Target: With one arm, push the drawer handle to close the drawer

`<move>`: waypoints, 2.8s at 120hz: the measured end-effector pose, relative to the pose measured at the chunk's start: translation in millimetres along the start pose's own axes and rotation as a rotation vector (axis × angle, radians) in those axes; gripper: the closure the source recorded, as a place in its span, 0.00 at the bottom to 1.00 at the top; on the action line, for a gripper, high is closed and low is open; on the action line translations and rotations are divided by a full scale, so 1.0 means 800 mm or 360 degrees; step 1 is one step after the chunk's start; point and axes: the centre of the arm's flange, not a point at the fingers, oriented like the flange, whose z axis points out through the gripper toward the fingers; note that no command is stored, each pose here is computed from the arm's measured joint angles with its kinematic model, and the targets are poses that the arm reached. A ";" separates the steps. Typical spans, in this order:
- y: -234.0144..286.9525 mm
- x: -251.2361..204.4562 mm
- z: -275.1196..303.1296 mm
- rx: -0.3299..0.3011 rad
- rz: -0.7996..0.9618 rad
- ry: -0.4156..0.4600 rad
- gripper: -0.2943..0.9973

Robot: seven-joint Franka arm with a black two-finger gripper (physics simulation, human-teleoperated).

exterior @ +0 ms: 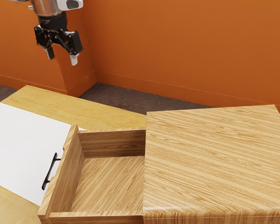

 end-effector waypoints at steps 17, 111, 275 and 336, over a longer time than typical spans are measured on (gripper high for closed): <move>-0.001 -0.006 -0.009 0.0004 -0.0017 -0.0020 0.23; 0.049 -0.192 -0.031 0.0089 0.0222 -0.0143 0.23; 0.105 -0.344 0.178 0.0022 0.2140 0.0016 0.75; 0.133 -0.340 0.188 -0.0039 0.2291 0.0049 0.83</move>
